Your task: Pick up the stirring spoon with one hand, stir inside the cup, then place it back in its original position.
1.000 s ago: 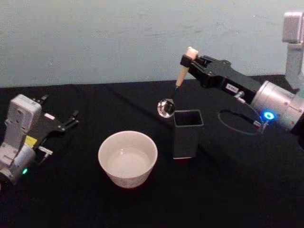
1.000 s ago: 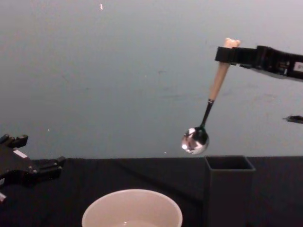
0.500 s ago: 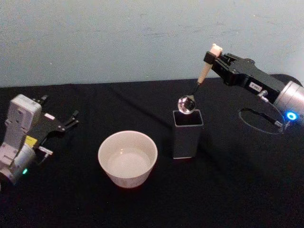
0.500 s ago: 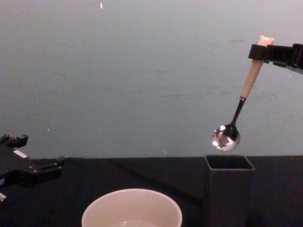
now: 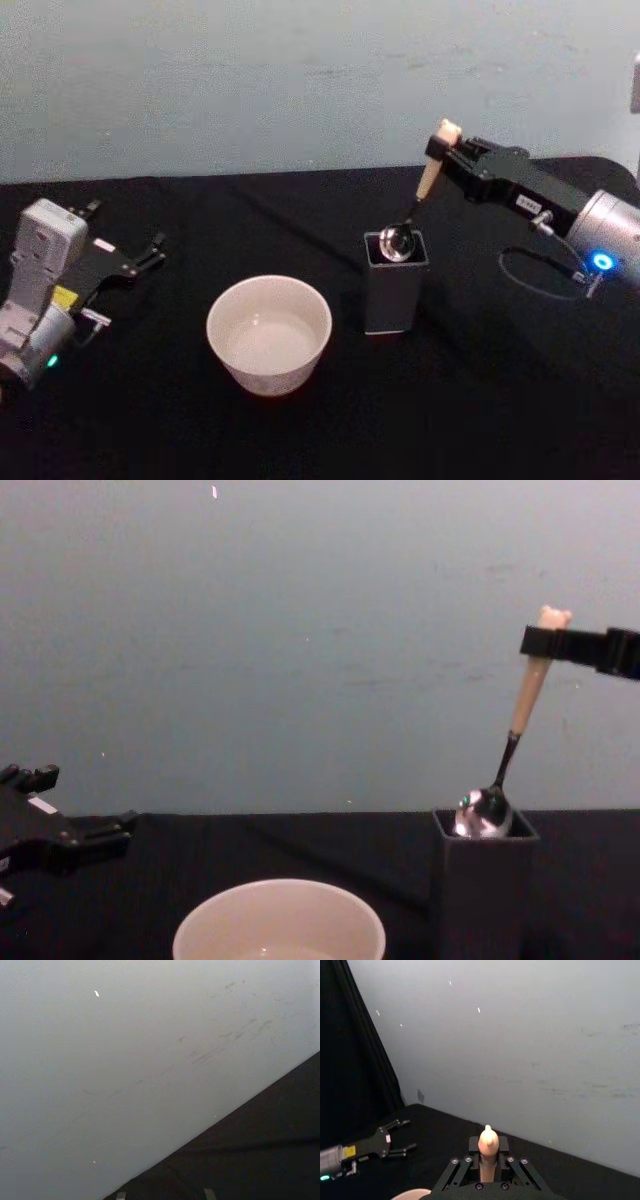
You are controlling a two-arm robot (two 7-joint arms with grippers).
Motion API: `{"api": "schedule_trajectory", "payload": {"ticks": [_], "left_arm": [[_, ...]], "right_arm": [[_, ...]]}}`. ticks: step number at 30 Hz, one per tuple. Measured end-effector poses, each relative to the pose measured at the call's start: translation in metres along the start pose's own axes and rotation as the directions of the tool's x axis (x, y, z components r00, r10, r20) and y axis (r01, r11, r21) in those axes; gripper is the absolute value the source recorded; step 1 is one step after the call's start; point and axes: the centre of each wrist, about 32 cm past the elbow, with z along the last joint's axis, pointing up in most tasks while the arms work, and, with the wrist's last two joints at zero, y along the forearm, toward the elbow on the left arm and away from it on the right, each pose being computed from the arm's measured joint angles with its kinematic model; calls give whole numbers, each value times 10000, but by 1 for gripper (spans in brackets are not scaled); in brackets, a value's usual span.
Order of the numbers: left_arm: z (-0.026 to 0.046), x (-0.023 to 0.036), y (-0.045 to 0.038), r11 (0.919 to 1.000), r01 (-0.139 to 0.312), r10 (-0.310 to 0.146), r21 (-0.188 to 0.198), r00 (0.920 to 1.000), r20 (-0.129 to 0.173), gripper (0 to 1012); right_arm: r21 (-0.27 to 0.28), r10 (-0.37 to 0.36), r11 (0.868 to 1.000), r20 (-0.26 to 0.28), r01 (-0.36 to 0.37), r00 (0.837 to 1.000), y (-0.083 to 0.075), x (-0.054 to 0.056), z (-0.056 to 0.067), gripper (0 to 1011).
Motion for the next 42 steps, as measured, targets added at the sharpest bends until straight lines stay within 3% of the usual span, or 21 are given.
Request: {"api": "schedule_trajectory", "payload": {"ticks": [24,42], "left_arm": [[0,0,0,10000,0,0,-1,10000,0,1001],[0,0,0,10000,-1,1,-1,10000,0,1001]], "right_arm": [[-1089,-57,9940,-130,42,9999,38,25,-350,217],[-1587,-149,9873,-288,102,9995,56,46,-461,217]]}}
